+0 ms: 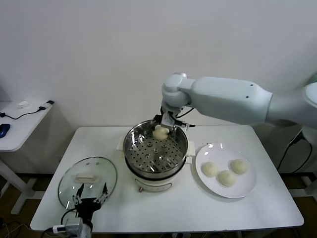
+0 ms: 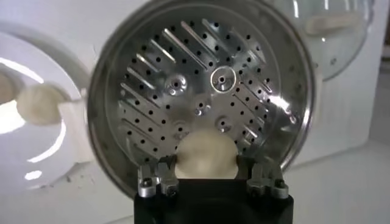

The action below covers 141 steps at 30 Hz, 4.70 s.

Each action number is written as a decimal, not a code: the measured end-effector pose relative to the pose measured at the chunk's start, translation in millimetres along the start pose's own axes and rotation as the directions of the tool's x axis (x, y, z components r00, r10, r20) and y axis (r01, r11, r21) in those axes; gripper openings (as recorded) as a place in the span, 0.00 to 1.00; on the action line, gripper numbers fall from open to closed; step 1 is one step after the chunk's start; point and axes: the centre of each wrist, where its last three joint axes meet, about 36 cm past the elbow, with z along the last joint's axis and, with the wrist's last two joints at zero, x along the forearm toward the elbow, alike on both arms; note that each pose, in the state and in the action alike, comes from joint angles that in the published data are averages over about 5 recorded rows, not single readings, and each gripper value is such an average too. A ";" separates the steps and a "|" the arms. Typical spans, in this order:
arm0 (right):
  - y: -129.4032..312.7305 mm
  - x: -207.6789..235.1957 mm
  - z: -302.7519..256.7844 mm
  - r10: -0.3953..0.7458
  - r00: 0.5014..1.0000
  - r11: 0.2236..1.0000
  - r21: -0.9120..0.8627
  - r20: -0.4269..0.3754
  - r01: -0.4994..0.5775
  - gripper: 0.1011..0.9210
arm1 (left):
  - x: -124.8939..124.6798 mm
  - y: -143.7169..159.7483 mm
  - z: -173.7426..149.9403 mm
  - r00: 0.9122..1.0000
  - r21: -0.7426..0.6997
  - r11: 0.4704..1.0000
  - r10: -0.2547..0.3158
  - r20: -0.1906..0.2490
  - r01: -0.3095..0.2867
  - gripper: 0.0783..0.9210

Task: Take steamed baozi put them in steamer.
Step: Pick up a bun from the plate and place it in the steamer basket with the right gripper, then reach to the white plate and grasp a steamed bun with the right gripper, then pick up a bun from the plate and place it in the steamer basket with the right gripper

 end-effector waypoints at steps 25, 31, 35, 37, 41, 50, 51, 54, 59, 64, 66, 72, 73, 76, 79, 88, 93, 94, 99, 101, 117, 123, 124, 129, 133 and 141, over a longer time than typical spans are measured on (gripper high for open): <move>-6.0 -63.8 17.2 0.025 1.000 0.995 0.098 0.017 -0.027 0.88 | -5.2 2.5 3.9 1.000 0.003 1.000 -0.031 -0.002 0.031 0.88; 3.4 -17.6 38.5 0.038 0.999 0.999 -0.002 0.032 -0.038 0.88 | -2.3 0.5 2.1 1.000 0.006 1.000 -0.028 0.002 0.028 0.88; 31.8 27.4 66.2 0.046 0.998 0.981 -0.192 0.040 -0.038 0.88 | -1.0 -1.2 1.2 1.000 0.007 1.000 -0.024 0.005 0.024 0.88; 53.6 48.1 79.0 0.052 0.998 0.950 -0.311 0.042 -0.036 0.88 | -0.5 -1.5 0.4 1.000 0.007 1.000 -0.023 0.008 0.023 0.88; 112.4 72.1 93.6 0.038 0.998 0.841 -0.541 0.047 -0.007 0.88 | -0.3 -1.1 -1.6 1.000 0.006 1.000 -0.021 0.019 0.021 0.88; 247.1 49.9 57.3 -0.004 0.992 0.474 -0.873 0.129 0.115 0.88 | -4.0 -0.2 -6.1 0.999 0.005 1.000 -0.021 0.041 0.020 0.88; 256.8 43.1 49.9 -0.001 0.990 0.435 -0.891 0.140 0.127 0.88 | -4.0 -0.4 -6.2 0.999 0.005 1.000 -0.021 0.041 0.020 0.88; 278.8 19.7 28.4 0.002 0.985 0.330 -0.931 0.170 0.160 0.88 | -3.6 -0.7 -5.7 0.999 0.005 1.000 -0.021 0.041 0.021 0.88; 300.3 -19.9 1.3 -0.009 0.980 0.197 -0.960 0.200 0.198 0.88 | -1.9 -1.2 -3.7 0.999 0.002 1.000 -0.022 0.035 0.022 0.88; 312.1 -54.8 -13.7 -0.037 0.977 0.116 -0.970 0.211 0.214 0.88 | 0.7 -1.1 -1.7 0.999 -0.003 1.000 -0.025 0.029 0.026 0.88; 314.1 -67.7 -17.4 -0.048 0.976 0.093 -0.972 0.210 0.214 0.88 | 1.7 -0.8 -0.7 0.999 -0.005 1.000 -0.027 0.027 0.027 0.88; 313.1 -101.0 -23.4 -0.062 0.976 0.048 -0.976 0.210 0.213 0.88 | 3.5 -0.6 1.3 0.999 -0.009 1.000 -0.030 0.022 0.030 0.88; 312.2 -105.6 -23.9 -0.063 0.976 0.043 -0.976 0.210 0.213 0.88 | 3.6 -0.5 1.5 0.999 -0.009 0.999 -0.031 0.022 0.031 0.88; 309.3 -117.4 -24.8 -0.065 0.976 0.030 -0.977 0.208 0.210 0.88 | 3.3 0.1 2.8 0.999 -0.010 0.999 -0.033 0.020 0.033 0.88; 305.5 -126.7 -24.6 -0.064 0.977 0.021 -0.979 0.201 0.203 0.88 | 2.7 0.4 4.4 0.999 -0.011 0.999 -0.034 0.018 0.035 0.88; 296.6 -137.7 -20.1 -0.059 0.981 0.010 -0.982 0.186 0.187 0.77 | 0.3 0.1 4.8 0.999 -0.013 0.999 -0.035 0.022 0.035 0.88; 295.4 -139.0 -19.9 -0.060 0.980 0.010 -0.981 0.191 0.192 0.67 | 0.1 -0.1 4.7 0.999 -0.013 0.999 -0.035 0.022 0.035 0.88; 295.0 -138.9 -19.7 -0.060 0.980 0.012 -0.981 0.192 0.193 0.66 | 0.0 -0.1 4.7 0.999 -0.013 0.999 -0.035 0.022 0.036 0.88; 293.8 -131.8 -14.9 -0.060 0.979 0.032 -0.980 0.194 0.196 0.63 | 0.1 0.0 4.4 0.999 -0.013 0.999 -0.037 0.020 0.038 0.88; 293.3 -124.8 -10.2 -0.055 0.979 0.041 -0.979 0.197 0.199 0.63 | 0.3 0.0 4.2 0.999 -0.014 0.999 -0.038 0.020 0.038 0.88; 209.1 62.7 87.7 0.097 0.992 0.127 -0.990 0.075 0.062 0.63 | -4.3 -4.8 -1.6 0.999 -0.010 1.000 -0.020 0.038 0.020 0.88; 123.5 110.3 74.4 0.200 0.976 0.181 -0.982 0.083 0.046 0.63 | -5.6 -7.0 -4.6 0.999 -0.007 1.000 -0.012 0.047 0.013 0.88; 110.1 112.0 69.2 0.209 0.974 0.190 -0.980 0.091 0.051 0.63 | -5.4 -6.8 -5.4 0.999 -0.007 1.000 -0.012 0.050 0.012 0.88; 53.3 99.5 40.7 0.208 0.969 0.226 -0.971 0.131 0.083 0.63 | -3.8 -3.7 -8.2 0.998 -0.012 1.000 -0.014 0.058 0.015 0.88; 22.7 73.5 20.3 0.182 0.971 0.237 -0.966 0.152 0.107 0.63 | -2.0 -2.4 -9.9 0.998 -0.014 1.000 -0.016 0.063 0.017 0.88; -11.1 12.8 -6.2 0.138 0.976 0.234 -0.963 0.170 0.135 0.63 | 0.9 -2.1 -11.8 0.998 -0.014 1.000 -0.017 0.066 0.018 0.88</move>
